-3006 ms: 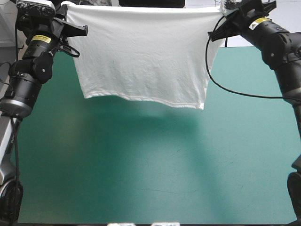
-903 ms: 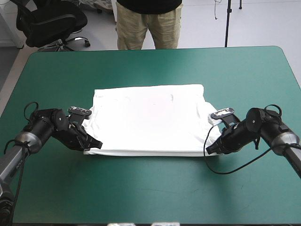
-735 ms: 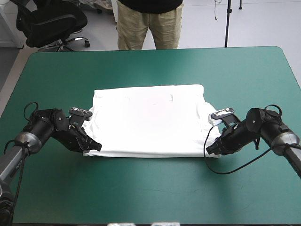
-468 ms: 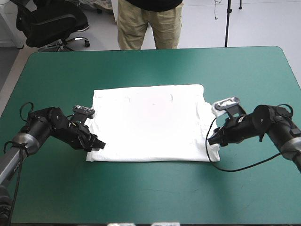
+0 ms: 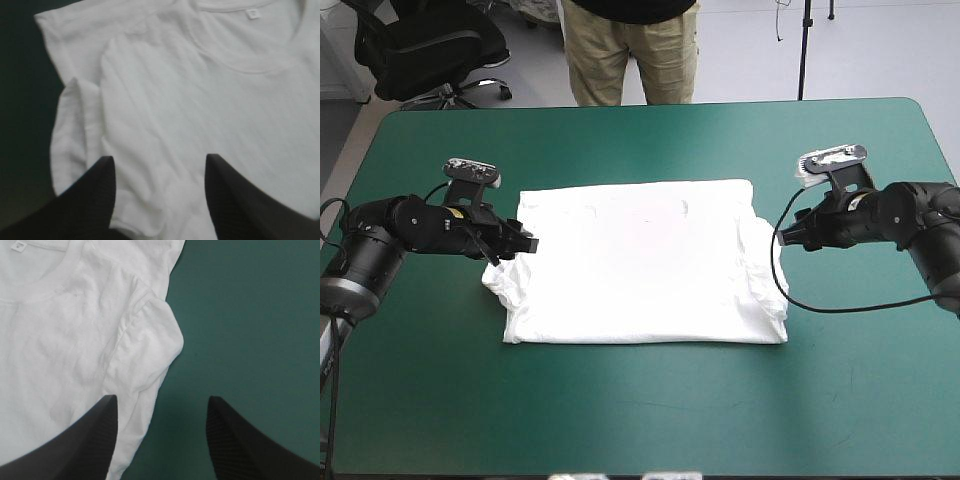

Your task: Fold the cloth

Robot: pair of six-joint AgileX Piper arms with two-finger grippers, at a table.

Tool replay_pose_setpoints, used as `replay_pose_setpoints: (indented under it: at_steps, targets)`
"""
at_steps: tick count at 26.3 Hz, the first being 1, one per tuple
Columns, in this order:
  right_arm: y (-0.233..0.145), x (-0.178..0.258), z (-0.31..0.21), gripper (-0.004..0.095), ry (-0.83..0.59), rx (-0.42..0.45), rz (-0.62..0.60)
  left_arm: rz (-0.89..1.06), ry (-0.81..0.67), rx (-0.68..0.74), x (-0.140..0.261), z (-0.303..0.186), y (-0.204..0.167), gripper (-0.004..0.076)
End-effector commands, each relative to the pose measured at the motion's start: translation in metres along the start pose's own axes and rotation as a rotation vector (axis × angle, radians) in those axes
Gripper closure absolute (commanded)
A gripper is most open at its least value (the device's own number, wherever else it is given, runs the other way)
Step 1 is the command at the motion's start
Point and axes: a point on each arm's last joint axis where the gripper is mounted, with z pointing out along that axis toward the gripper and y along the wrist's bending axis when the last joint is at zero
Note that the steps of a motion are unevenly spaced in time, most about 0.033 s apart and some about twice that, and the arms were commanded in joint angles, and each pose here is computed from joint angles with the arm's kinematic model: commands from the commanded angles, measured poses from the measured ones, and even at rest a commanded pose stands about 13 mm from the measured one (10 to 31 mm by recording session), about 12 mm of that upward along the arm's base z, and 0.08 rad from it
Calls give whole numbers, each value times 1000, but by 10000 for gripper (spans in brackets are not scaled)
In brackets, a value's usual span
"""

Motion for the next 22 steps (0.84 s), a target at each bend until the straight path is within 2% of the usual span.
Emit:
replay_pose_setpoints:
  at_steps: [1,6,10,15,19,21,22]
  targets:
    - [-1,-11,-8,404,-76,-15,18,-68,-47,-120,-9,-7,11,325]
    - [6,-14,-5,485,-97,-100,-3,-230,17,-142,-5,20,43,325]
    - [10,-15,-5,536,-114,-137,-12,-368,52,-124,1,45,72,325]
    - [10,-16,-6,546,-121,-143,-16,-403,78,-100,5,73,87,325]
    - [10,-15,-6,549,-116,-146,-16,-430,171,-85,17,105,94,325]
    - [10,-15,-6,557,-114,-147,-16,-437,214,-55,22,118,95,344]
    - [10,-15,-6,571,-114,-147,-16,-406,222,-26,22,120,92,395]
